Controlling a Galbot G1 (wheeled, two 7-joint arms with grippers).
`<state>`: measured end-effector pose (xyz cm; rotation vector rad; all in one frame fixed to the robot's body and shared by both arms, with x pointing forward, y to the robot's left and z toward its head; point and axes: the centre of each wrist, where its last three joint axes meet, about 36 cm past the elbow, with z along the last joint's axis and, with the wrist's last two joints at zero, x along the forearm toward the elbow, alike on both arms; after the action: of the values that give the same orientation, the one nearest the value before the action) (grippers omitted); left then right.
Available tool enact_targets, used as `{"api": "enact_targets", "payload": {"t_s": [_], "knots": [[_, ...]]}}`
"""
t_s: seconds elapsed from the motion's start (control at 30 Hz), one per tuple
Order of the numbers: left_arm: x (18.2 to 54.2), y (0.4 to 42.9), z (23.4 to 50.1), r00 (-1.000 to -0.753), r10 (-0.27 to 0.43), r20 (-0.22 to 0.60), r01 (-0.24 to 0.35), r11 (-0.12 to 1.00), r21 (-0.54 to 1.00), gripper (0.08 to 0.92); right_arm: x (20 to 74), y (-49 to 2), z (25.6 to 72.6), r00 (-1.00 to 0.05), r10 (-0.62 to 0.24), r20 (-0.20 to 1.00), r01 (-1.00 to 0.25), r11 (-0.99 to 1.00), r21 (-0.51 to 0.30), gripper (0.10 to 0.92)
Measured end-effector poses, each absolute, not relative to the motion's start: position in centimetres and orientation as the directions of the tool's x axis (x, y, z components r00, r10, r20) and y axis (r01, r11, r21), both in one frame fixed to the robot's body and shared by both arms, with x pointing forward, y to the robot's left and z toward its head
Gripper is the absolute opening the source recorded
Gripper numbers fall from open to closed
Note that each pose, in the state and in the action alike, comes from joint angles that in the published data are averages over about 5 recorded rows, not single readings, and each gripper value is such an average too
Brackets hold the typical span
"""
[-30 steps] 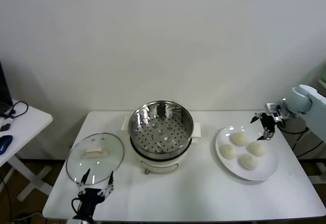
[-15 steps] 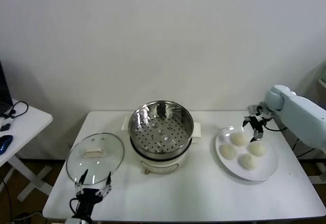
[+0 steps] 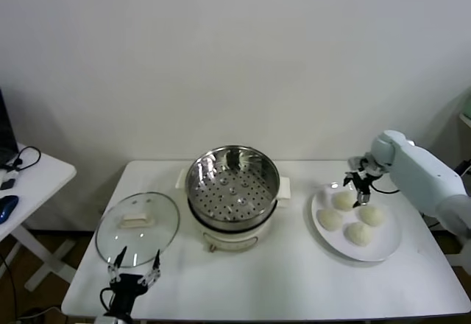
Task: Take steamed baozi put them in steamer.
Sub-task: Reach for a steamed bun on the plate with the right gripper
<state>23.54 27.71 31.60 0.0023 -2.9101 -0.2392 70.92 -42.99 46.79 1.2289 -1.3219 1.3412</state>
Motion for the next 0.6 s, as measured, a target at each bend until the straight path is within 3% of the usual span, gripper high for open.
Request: {"api": "enact_targets", "payload": {"t_s": [0.27,0.47,0.6], "knots": [[23.6,27.7,31.6,-0.976,-0.020,0.217,0.016,0.986,0.164,0.823,71.1,-42.6,45.9,-0.147,-0.065,0.987,-0.987,-0.060,-0.151,0.810],[23.6,27.8,31.6,-0.976,-0.021,0.217,0.016,0.986,0.164,0.823,71.1,-42.3,45.7,-0.145,-0.060,0.988,-0.986,-0.067,-0.149,0.705],[23.6,27.8,31.6,-0.976,-0.022,0.217,0.015,0.986,0.165,0.823,71.2,-42.0,45.5,-0.143,-0.059,0.988,-0.986,-0.074,-0.147,0.683]]}}
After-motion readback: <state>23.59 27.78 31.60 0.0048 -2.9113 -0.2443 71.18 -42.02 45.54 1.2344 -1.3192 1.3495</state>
